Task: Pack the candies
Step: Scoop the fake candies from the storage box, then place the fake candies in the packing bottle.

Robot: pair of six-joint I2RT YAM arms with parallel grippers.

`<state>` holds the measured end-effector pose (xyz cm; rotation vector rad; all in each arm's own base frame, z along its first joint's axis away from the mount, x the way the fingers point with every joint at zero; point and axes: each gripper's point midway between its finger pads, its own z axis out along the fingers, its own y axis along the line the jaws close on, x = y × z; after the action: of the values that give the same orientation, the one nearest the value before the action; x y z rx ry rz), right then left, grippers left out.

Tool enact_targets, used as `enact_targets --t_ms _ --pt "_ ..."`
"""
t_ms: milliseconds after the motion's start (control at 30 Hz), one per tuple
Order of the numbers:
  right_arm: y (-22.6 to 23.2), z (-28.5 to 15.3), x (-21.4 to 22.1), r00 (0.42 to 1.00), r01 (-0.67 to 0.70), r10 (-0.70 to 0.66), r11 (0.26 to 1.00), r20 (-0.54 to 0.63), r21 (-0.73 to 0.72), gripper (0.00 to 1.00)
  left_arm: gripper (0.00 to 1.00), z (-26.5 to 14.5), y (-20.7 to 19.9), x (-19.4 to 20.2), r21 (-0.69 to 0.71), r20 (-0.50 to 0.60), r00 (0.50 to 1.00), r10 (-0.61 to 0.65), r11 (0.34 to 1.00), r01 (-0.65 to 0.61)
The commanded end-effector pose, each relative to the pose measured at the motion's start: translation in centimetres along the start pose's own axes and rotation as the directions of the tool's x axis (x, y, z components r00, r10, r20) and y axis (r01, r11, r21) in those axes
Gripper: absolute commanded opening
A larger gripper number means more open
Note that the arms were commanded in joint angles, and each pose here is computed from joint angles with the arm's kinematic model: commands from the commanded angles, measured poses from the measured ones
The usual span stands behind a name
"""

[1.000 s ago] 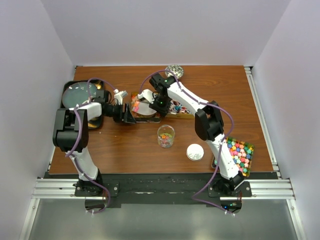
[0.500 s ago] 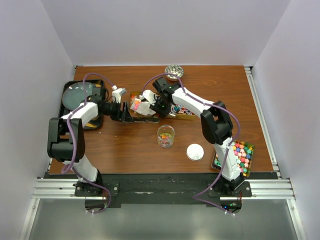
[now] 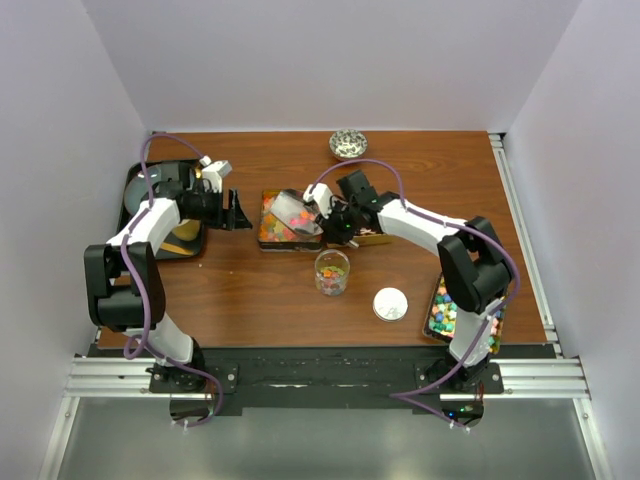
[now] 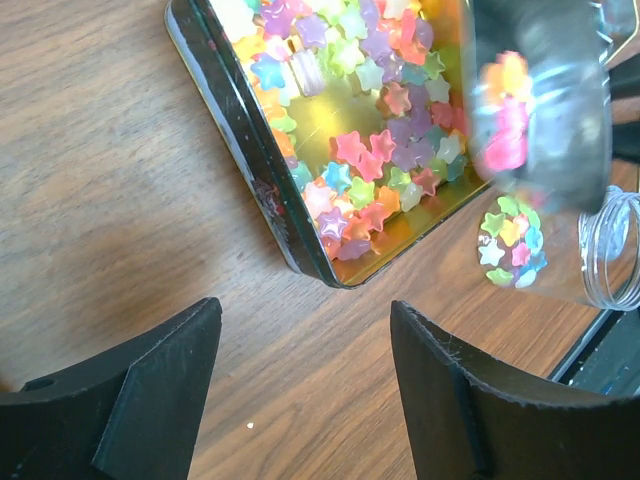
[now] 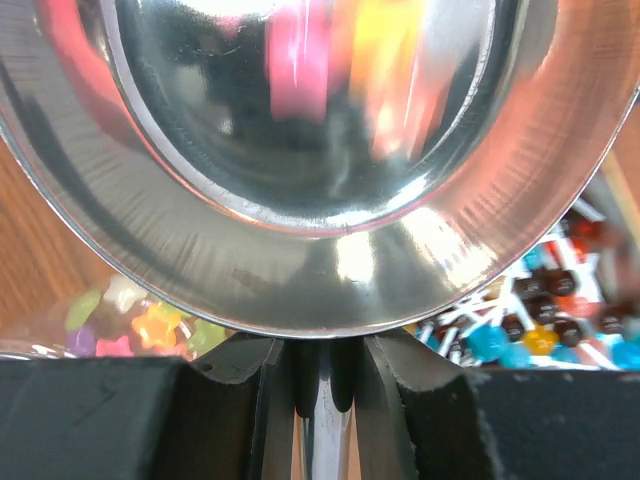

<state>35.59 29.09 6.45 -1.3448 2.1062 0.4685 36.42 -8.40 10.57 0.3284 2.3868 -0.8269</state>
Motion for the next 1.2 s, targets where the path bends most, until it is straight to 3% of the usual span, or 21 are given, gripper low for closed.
enact_targets --t_ms 0,467,733,867,1167 --pt "-1.5 -1.1 -4.7 0.982 0.004 -0.013 0.999 0.190 0.044 0.00 0.73 -0.9 -0.4 -1.6 -0.018 0.030 0.999 0.024 1.000 -0.024" --pt "-3.1 -9.2 -5.1 0.972 0.016 -0.042 0.993 0.230 0.114 0.00 0.75 -0.5 -0.6 -2.0 0.004 0.054 0.998 0.015 1.000 -0.015" --pt "-0.4 -12.9 -0.4 0.969 0.242 -0.243 0.970 0.055 0.025 0.00 0.78 0.5 -0.1 -1.9 -0.010 0.035 0.999 -0.014 1.000 0.015" --pt "1.0 -15.4 1.6 0.935 0.350 -0.353 0.935 -0.044 -0.053 0.00 0.69 1.2 -0.4 -1.6 0.013 0.027 0.999 -0.030 0.999 0.029" --pt "0.4 -18.9 3.9 0.869 0.462 -0.458 0.886 -0.186 -0.023 0.00 0.63 1.9 -0.5 -1.5 0.012 0.036 0.997 -0.065 0.998 0.064"
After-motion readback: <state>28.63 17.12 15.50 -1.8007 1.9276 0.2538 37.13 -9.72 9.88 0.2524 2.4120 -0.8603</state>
